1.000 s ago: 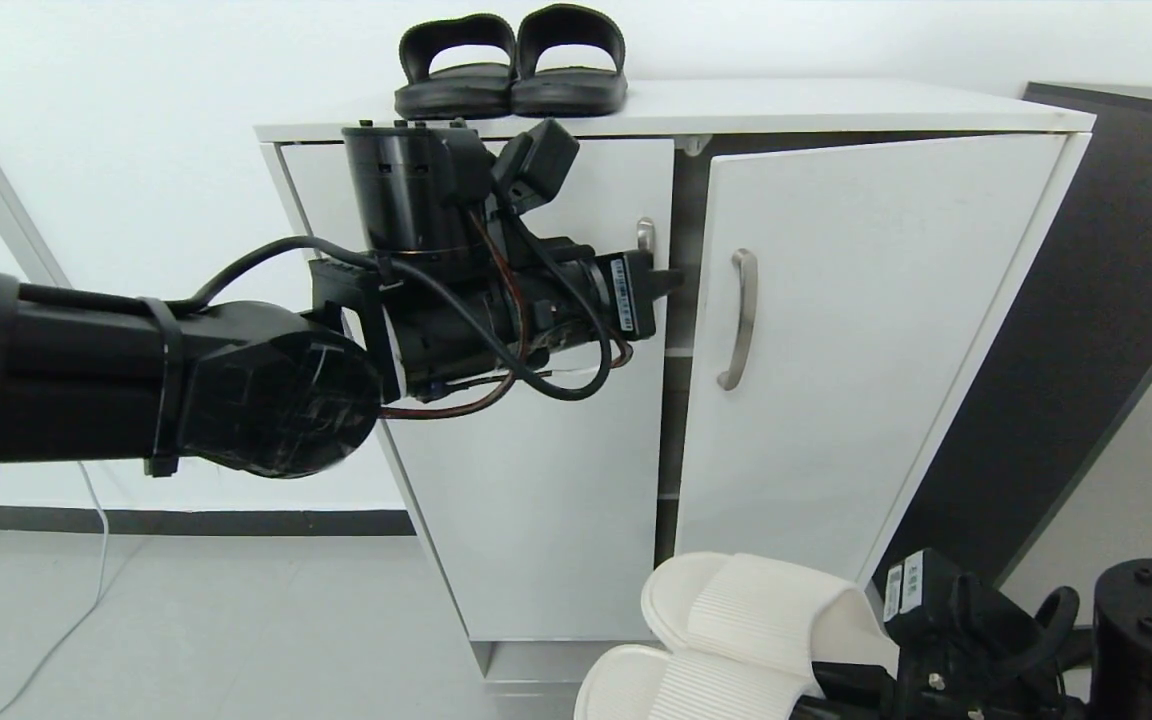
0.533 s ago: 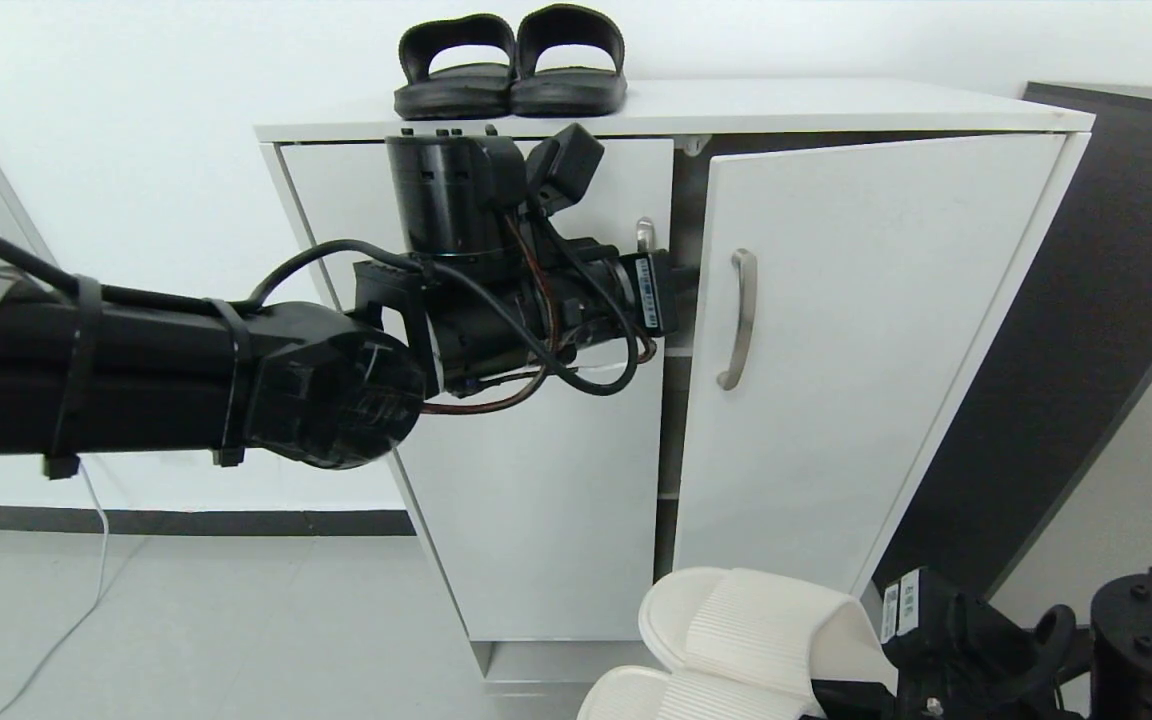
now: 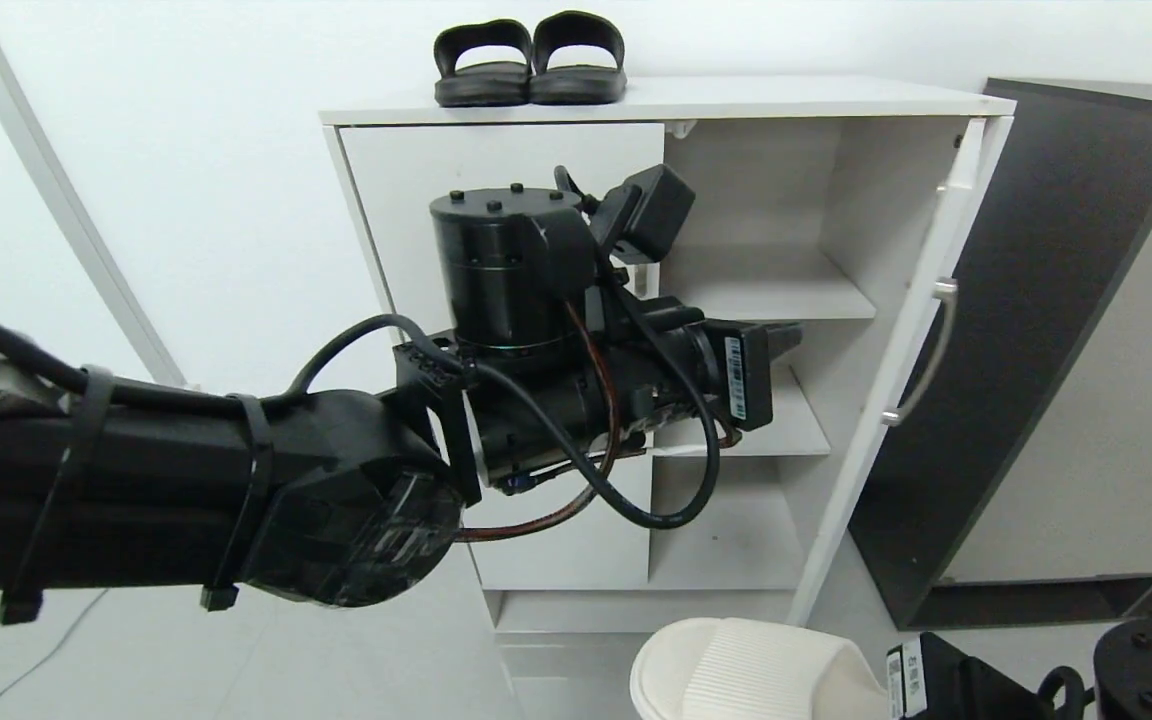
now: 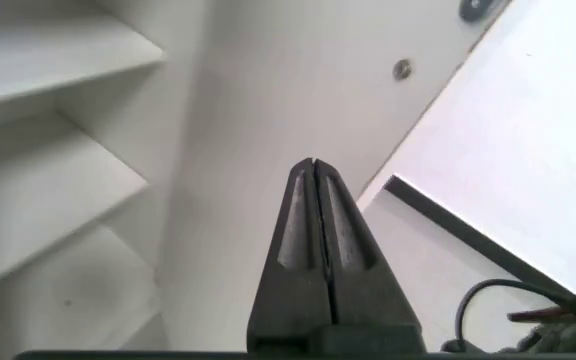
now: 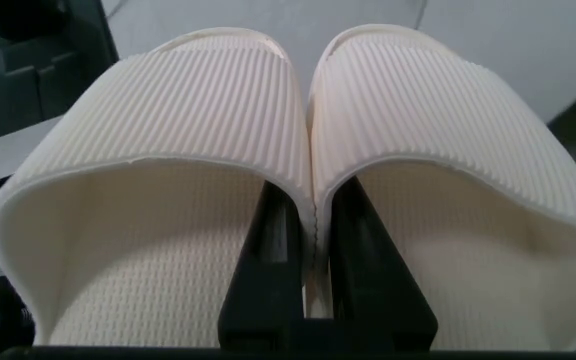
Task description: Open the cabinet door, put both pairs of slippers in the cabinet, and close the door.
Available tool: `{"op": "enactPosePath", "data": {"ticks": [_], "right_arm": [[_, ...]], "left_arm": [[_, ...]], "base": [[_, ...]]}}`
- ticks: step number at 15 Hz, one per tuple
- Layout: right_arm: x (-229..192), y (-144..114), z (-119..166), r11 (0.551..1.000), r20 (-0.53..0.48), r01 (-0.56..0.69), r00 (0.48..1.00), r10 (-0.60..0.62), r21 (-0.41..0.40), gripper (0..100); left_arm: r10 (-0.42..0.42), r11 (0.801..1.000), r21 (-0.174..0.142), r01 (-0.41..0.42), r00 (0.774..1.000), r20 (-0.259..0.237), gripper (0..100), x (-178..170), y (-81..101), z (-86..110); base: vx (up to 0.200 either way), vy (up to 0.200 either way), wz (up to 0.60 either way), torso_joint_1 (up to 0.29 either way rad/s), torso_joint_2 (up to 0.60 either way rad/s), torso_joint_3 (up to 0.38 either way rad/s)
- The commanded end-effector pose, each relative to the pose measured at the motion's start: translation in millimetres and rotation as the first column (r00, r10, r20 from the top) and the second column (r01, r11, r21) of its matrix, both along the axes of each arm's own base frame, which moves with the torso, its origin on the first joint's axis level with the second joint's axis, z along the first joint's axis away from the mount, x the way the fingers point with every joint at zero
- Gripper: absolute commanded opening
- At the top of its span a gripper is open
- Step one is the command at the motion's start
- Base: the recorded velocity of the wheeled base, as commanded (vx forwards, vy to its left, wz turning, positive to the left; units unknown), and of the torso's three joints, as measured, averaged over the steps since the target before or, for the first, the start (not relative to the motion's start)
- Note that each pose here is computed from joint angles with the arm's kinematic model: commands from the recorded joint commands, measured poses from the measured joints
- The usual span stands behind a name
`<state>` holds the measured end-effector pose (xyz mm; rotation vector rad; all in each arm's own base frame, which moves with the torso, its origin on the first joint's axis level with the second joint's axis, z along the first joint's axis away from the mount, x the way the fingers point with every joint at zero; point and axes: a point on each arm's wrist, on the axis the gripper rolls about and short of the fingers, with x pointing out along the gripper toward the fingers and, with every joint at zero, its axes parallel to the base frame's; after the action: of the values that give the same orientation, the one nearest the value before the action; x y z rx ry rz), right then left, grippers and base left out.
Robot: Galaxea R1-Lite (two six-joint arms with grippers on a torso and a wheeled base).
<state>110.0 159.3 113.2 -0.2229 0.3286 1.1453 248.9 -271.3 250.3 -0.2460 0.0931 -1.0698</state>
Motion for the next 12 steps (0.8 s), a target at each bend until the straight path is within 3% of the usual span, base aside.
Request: {"op": "enactPosePath", "data": {"ticks": [1,3,5,7,8,10,11,12], "right_arm": [[0,-1,0,1.000,0.001,-0.001,1.000,0.001,-0.002,0],[1,0,0,1.000,0.001,0.006,1.000,-0.006,-0.001,0],[12,-1,4,0.998,0.011,0.064,0.998,-0.064,0.015,0],[33,-3,12,0.987,0.030,0.157,0.987,-0.158,0.041,0],[41,-5,12,0.977,0.036,0.208,0.977,-0.209,0.035,0],[50,-5,11,0.958,0.029,0.284,0.958,-0.285,0.032,0],[53,-2,14,0.951,0.018,0.304,0.952,-0.305,0.050,0],[56,-1,16,0.941,0.023,0.332,0.942,-0.334,0.059,0]], "left_arm": [[-0.001,1.000,-0.008,0.001,1.000,0.006,0,-3,2.7,2.4],[0.030,0.999,-0.027,-0.030,0.999,0.024,0,2,11.8,2.5],[0.138,0.989,-0.058,-0.135,0.990,0.042,0,-5,37.2,19.9],[0.240,0.971,-0.026,-0.240,0.970,0.030,0,-37,84.1,34.5],[0.324,0.946,0.010,-0.324,0.945,0.049,0,-57,115.3,40.6],[0.498,0.857,0.099,-0.506,0.862,0.092,0,-111,177.5,42.3],[0.591,0.792,0.115,-0.599,0.801,0.099,0,-138,201.2,42.5],[0.696,0.699,0.134,-0.703,0.711,0.097,0,-163,226.5,37.3]], "base": [[0.000,0.000,0.00,0.000,0.00,0.000],[0.000,0.000,0.00,0.000,0.00,0.000],[0.000,0.000,0.00,0.000,0.00,0.000],[0.000,0.000,0.00,0.000,0.00,0.000],[0.000,0.000,0.00,0.000,0.00,0.000],[0.000,0.000,0.00,0.000,0.00,0.000],[0.000,0.000,0.00,0.000,0.00,0.000],[0.000,0.000,0.00,0.000,0.00,0.000]]}}
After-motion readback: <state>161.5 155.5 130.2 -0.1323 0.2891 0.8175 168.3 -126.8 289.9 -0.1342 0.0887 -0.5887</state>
